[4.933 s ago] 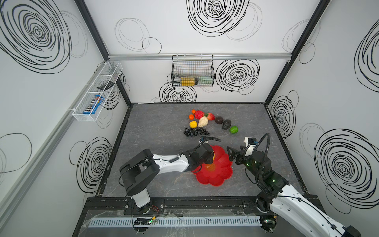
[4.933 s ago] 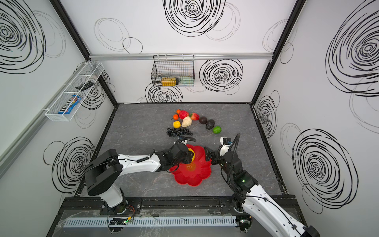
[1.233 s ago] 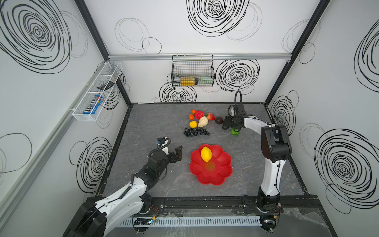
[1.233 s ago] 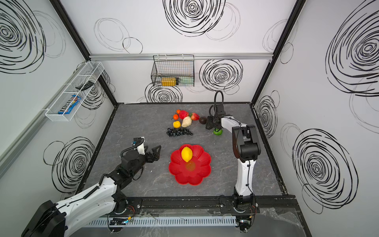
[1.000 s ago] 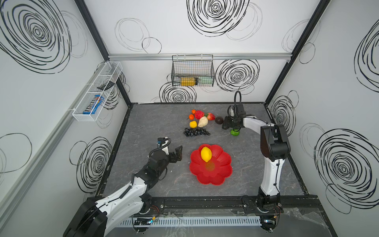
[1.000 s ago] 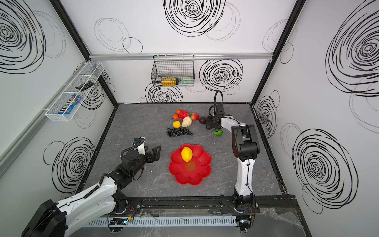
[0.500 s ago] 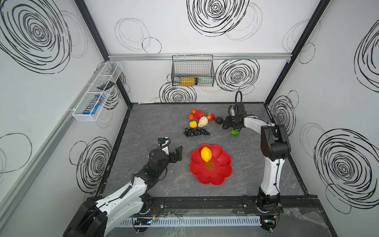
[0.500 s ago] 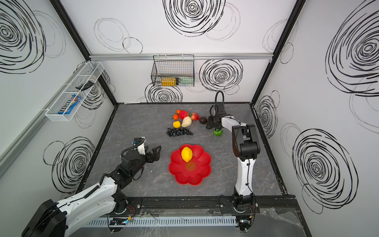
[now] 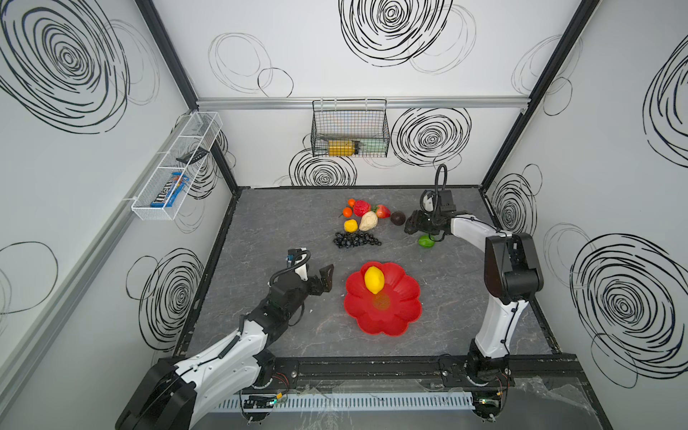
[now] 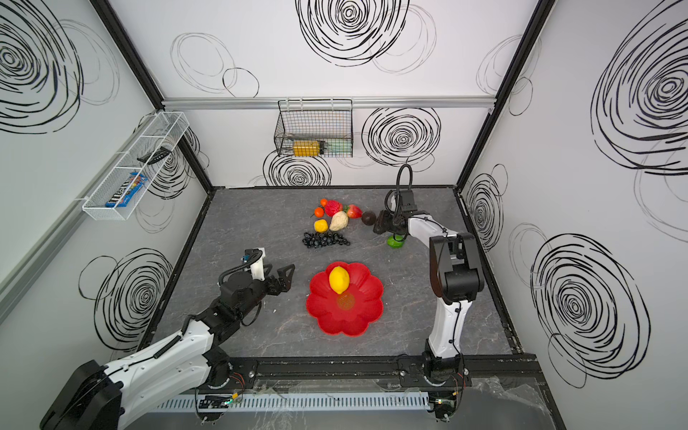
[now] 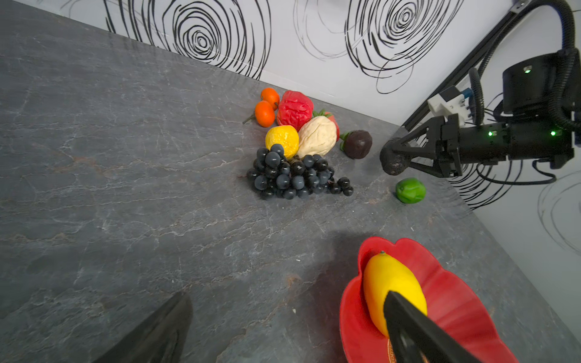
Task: Arrange fruit in a fruit bowl
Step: Pick up the fruit from the top-right of the table, then place the fruit in the fruit bowl, then rotate the fruit in the fruit bowl, then pick up the fruit from the top-center of the table.
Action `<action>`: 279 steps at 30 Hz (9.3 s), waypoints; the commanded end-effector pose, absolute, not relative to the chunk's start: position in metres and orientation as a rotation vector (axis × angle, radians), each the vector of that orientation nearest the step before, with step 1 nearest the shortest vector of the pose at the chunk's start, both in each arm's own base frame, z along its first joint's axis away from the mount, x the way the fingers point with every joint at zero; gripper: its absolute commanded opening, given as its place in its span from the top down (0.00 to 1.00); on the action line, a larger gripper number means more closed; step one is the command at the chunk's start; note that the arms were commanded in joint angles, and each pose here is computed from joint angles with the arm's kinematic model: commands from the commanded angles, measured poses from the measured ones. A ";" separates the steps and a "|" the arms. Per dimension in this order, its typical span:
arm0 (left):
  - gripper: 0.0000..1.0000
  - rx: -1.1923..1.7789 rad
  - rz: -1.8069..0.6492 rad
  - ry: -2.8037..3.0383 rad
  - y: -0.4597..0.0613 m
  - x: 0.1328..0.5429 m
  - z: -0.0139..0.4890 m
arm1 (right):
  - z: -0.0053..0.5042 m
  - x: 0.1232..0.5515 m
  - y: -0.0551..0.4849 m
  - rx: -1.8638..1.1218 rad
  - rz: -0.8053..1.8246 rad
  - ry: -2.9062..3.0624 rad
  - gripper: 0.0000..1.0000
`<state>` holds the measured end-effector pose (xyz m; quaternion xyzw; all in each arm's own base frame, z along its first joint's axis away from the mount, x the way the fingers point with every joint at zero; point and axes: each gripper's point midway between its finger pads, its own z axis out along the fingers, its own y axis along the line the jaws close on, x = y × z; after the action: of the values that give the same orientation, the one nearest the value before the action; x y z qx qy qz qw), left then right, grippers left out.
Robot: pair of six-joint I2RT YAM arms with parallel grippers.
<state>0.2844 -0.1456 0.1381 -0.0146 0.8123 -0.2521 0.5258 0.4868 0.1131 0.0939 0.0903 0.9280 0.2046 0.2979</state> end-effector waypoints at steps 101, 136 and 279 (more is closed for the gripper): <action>0.39 0.738 -0.611 2.250 -0.298 0.239 0.139 | 0.184 0.278 0.149 0.238 1.072 2.115 0.06; 0.36 0.754 -0.504 2.609 -0.307 0.239 0.064 | 0.152 0.274 0.158 0.239 1.136 2.189 0.06; 0.02 0.124 -0.568 1.818 -0.160 0.257 0.160 | 0.138 0.417 0.142 0.186 0.753 2.349 0.14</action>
<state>0.2543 -0.1560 0.1330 0.0504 0.8239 -0.2026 0.5268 0.3988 0.1501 0.1429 0.0709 0.8861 0.3138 0.3337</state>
